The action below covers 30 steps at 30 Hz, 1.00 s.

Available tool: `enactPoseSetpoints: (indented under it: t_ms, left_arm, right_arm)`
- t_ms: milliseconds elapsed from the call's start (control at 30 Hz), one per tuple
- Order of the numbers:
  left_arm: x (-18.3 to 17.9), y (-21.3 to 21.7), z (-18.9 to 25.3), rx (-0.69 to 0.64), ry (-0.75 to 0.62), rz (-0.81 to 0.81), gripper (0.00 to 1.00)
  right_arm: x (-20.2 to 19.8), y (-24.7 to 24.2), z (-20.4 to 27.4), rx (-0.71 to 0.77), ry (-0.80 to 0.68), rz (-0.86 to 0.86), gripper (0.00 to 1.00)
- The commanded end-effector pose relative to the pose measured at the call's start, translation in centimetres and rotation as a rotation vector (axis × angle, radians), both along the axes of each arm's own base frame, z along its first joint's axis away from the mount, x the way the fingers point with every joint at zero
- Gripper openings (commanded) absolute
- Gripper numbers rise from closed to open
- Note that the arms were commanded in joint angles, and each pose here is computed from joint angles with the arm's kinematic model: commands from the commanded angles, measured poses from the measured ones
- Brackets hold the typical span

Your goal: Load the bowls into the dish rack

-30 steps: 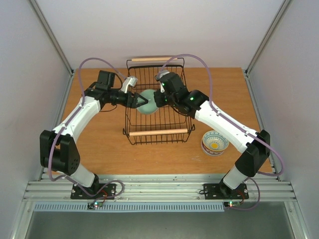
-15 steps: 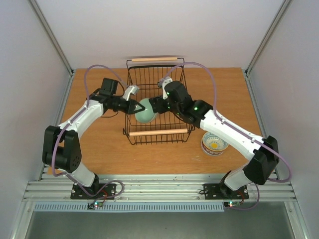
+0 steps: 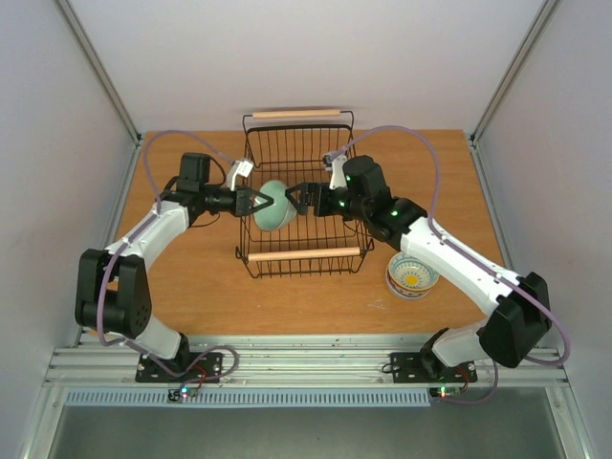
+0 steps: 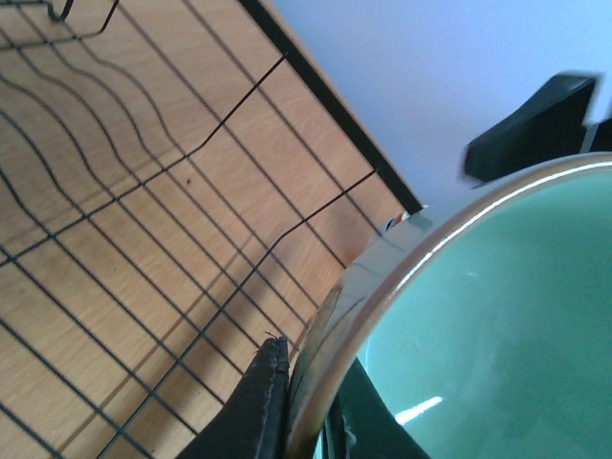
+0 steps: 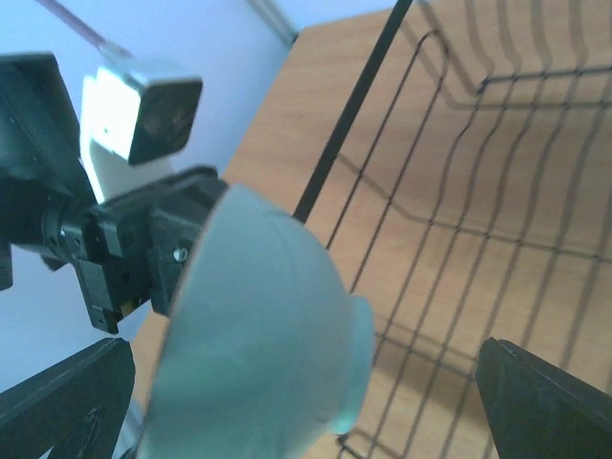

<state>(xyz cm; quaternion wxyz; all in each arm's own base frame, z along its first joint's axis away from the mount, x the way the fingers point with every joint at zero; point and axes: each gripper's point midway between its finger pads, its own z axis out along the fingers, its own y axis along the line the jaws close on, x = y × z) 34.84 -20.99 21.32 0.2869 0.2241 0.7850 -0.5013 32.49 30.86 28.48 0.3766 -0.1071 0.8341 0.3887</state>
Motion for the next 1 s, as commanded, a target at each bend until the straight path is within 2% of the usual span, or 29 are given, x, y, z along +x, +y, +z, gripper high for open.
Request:
enactPoseSetpoints:
  t_ms: [0, 133, 300, 333, 367, 467, 567, 667, 733, 767, 833, 900, 967]
  left_arm:
    - [-0.6, -0.5, 5.0, -0.105, -0.148, -0.049, 0.00]
    - [-1.1, -0.7, 5.6, -0.135, -0.148, -0.078, 0.00]
    - [-1.4, -0.7, 6.3, -0.163, -0.184, -0.086, 0.00]
    - [-1.3, -0.7, 6.3, -0.162, -0.182, -0.083, 0.00]
    - [-1.2, -0.7, 6.2, -0.160, -0.183, -0.079, 0.00]
    - [-0.9, -0.6, 5.7, -0.146, -0.171, -0.066, 0.01]
    - [-0.7, -0.6, 5.4, -0.141, -0.170, -0.064, 0.01]
    - [-0.5, -0.6, 5.2, -0.133, -0.162, -0.054, 0.00]
    - [-0.4, -0.4, 4.7, -0.096, -0.146, -0.023, 0.02]
    - [-0.4, -0.2, 4.5, -0.069, -0.147, -0.004, 0.13]
    - [-0.3, 0.1, 4.2, -0.006, -0.191, 0.030, 0.46]
    - [0.0, 0.6, 3.9, 0.062, -0.231, 0.085, 0.61]
    - [0.4, 1.3, 3.8, 0.135, -0.279, 0.145, 0.69]
  right_arm:
    - [-0.9, 3.5, 0.6, 0.145, 0.114, 0.148, 0.99]
    - [-1.0, 5.1, 0.1, 0.191, 0.174, 0.209, 0.99]
    - [-1.1, 5.2, -0.3, 0.214, 0.180, 0.217, 0.98]
    - [-1.2, 5.2, -0.2, 0.222, 0.176, 0.223, 0.95]
    - [-1.4, 5.2, -0.1, 0.225, 0.171, 0.227, 0.90]
    - [-1.7, 4.7, 0.5, 0.222, 0.149, 0.223, 0.61]
    - [-2.1, 4.4, 1.0, 0.219, 0.127, 0.230, 0.38]
    - [-2.1, 4.3, 1.5, 0.209, 0.105, 0.232, 0.03]
    - [-1.5, 3.8, 1.6, 0.158, 0.084, 0.199, 0.01]
    - [-1.0, 3.3, 1.5, 0.117, 0.070, 0.171, 0.01]
    - [0.4, 2.2, 1.6, 0.017, 0.016, 0.099, 0.01]
    - [2.0, 0.7, 0.8, -0.133, -0.031, 0.029, 0.01]
    - [4.0, -0.6, 0.1, -0.263, -0.065, -0.050, 0.01]
